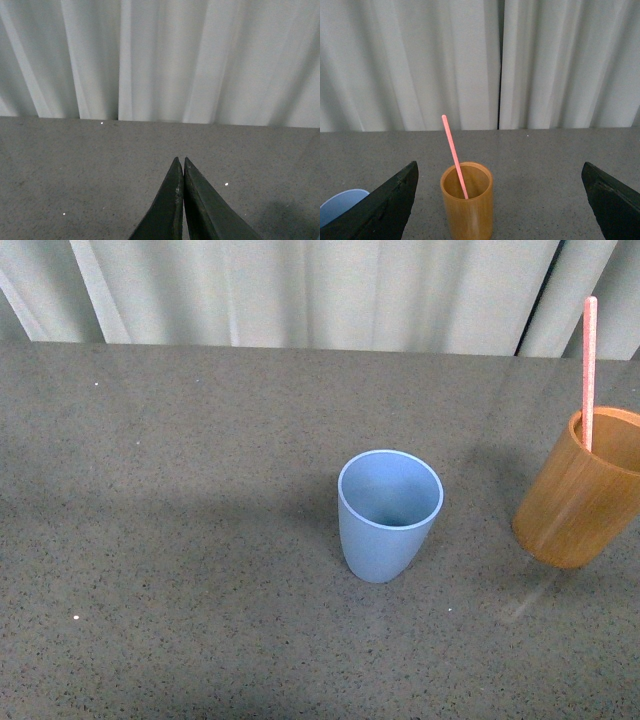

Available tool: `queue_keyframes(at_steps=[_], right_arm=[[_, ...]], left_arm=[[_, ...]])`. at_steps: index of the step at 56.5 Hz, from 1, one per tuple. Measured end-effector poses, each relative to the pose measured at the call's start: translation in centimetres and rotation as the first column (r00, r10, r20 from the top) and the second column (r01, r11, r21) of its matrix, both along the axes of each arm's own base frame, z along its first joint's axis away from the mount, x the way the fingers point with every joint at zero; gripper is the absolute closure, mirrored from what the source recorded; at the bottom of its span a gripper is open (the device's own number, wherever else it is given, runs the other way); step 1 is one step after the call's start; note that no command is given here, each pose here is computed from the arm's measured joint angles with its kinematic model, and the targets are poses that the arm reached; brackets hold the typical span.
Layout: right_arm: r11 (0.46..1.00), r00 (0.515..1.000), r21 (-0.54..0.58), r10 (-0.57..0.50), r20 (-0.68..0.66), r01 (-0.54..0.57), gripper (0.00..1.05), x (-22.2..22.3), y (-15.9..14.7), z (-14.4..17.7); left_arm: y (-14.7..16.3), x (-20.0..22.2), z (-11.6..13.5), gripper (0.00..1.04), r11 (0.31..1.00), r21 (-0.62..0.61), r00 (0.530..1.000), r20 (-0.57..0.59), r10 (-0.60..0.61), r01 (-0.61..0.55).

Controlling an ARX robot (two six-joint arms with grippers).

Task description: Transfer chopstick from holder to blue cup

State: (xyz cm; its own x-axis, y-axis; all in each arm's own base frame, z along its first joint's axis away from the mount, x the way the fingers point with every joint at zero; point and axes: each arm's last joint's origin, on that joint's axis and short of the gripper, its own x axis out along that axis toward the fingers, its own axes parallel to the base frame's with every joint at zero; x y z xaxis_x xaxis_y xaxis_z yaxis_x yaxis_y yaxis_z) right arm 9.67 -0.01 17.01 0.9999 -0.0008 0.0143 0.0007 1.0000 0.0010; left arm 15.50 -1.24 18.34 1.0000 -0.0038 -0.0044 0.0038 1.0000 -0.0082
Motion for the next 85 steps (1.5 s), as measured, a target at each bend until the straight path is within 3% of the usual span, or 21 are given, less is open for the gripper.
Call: queue_keyframes(at_steps=[17, 85], right_arm=[[1.000, 1.000, 0.000, 0.000, 0.000, 0.000, 0.10, 0.0, 0.0, 0.0], [1.000, 1.000, 0.000, 0.000, 0.000, 0.000, 0.10, 0.0, 0.0, 0.0]], left_arm=[[1.2, -2.1, -1.4, 1.01, 1.000, 0.001, 1.000, 0.011, 0.002, -0.002], [1.2, -5.8, -1.4, 1.01, 1.000, 0.001, 1.000, 0.021, 0.003, -0.003]])
